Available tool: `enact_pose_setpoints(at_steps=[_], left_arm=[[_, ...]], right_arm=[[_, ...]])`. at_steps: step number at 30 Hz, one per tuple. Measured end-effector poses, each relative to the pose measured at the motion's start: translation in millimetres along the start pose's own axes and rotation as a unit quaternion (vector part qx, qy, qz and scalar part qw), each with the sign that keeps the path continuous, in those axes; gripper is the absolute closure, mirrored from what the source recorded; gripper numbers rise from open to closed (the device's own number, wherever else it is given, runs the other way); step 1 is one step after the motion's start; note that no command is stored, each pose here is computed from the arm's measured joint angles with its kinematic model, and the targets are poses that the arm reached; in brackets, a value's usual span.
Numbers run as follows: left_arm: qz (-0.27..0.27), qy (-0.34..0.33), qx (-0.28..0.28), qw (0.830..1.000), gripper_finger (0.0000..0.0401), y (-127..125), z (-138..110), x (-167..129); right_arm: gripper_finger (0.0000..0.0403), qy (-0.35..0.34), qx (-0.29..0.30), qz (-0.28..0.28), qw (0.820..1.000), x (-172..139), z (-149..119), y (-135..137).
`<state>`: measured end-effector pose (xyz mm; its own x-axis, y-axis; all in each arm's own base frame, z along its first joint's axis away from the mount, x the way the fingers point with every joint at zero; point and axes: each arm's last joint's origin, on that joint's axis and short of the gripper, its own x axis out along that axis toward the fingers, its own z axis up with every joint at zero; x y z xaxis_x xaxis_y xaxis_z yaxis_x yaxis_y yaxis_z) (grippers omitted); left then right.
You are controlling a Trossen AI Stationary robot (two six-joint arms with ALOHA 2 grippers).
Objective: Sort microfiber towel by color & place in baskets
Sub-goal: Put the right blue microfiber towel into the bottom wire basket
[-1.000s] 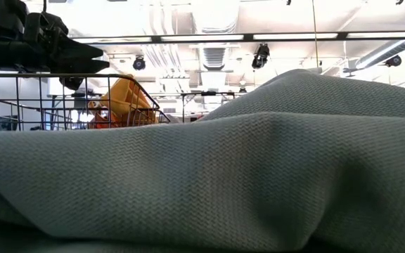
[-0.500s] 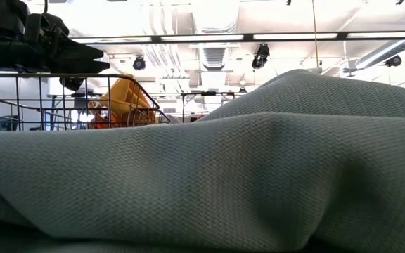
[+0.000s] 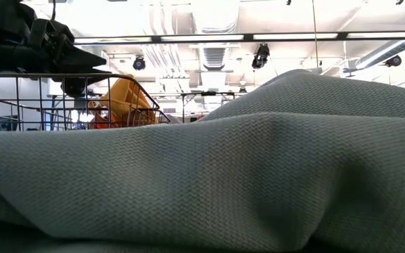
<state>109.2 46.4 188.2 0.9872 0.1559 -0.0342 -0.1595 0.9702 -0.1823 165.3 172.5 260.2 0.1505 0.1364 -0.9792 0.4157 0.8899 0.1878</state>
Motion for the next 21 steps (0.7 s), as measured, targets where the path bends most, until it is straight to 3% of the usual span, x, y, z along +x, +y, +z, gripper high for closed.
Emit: enact_pose_setpoints(at_steps=[8, 15, 21], left_arm=[[-0.011, -0.047, -0.025, 0.999, 0.0207, -0.9, 9.3, 2.3], [-0.026, -0.103, -0.035, 0.994, 0.0207, -3.1, 20.7, 1.8], [-0.031, -0.111, -0.052, 0.992, 0.0207, -3.2, 22.2, 2.3]], right_arm=[[0.0328, 0.056, -0.144, -0.018, 0.988, 20.4, -10.0, -11.2], [0.0328, 0.074, -0.158, -0.032, 0.984, 33.2, -13.4, -19.3], [0.0328, 0.037, -0.175, 0.04, 0.983, 39.6, -9.5, -6.6]])
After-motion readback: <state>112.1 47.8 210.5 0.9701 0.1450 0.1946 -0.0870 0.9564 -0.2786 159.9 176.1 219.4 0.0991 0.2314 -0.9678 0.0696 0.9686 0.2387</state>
